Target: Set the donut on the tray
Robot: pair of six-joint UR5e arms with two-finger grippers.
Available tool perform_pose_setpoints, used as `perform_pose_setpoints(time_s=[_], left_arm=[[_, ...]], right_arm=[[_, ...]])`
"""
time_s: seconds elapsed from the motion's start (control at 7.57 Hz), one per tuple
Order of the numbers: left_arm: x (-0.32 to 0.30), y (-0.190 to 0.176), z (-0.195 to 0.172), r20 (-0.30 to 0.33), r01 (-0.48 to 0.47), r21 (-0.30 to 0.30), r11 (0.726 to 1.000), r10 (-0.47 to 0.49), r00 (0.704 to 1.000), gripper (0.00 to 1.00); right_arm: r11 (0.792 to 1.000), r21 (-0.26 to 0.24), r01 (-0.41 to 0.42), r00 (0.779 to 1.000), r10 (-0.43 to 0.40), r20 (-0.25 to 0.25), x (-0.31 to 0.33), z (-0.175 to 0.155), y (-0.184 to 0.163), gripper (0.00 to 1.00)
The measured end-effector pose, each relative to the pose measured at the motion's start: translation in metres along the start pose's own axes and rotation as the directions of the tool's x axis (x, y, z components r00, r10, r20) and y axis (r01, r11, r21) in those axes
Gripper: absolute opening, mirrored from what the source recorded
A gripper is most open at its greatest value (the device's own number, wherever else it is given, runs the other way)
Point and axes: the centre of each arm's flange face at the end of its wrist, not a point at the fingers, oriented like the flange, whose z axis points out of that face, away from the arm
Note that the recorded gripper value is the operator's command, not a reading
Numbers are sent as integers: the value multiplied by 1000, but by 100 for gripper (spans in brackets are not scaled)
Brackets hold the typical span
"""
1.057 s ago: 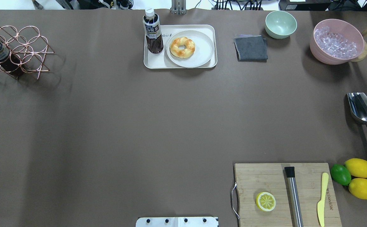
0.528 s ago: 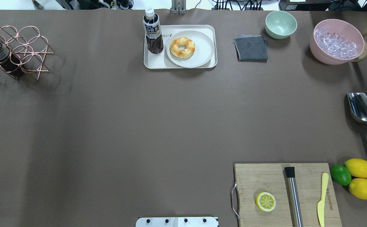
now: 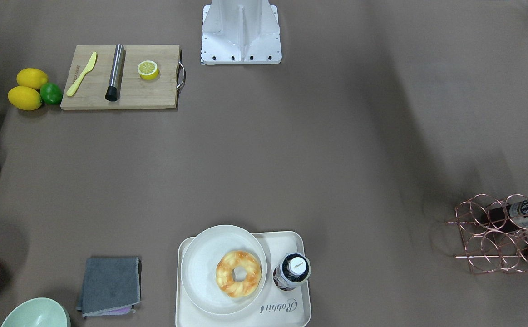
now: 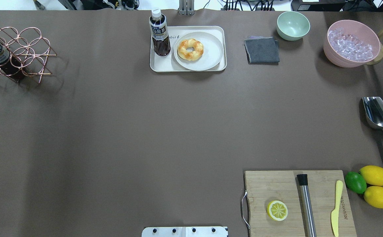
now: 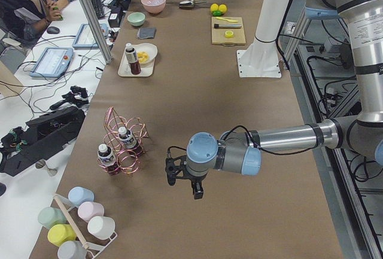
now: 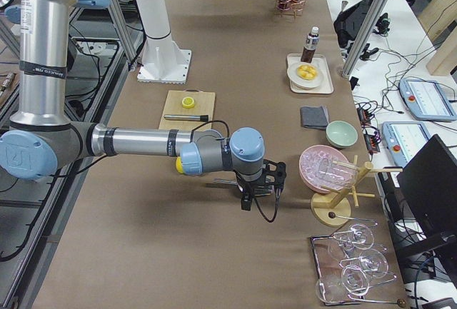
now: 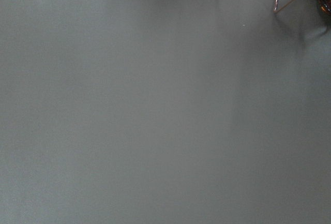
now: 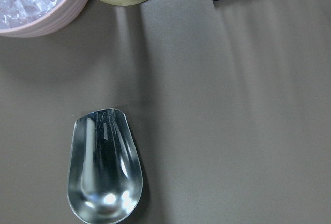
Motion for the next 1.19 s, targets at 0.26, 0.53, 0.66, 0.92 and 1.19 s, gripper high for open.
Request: perform_pose_setpoints(time_s=[0.26,0.53,0.66,0.92,1.19], left_arm=[[-1,1,1,0,0,-1,1000,0,1000,98],[-1,1,1,0,1,-1,1000,-1,1000,98],[-1,1,1,0,1,-1,1000,-1,1000,98],[-2,1,2,1,3,-3,1000,-3,1000,98],[-2,1,3,1,4,-5,1000,-4,1000,98]], right_arm=[[998,4,56,997,-56,-56,0,6,-1,100],[999,9,51,991,-49,-123,9,11,3,100],[999,18,48,990,-45,-132,8,8,3,100],[997,32,64,990,-59,-132,0,2,4,100],[996,40,85,989,-79,-128,-2,3,5,100]])
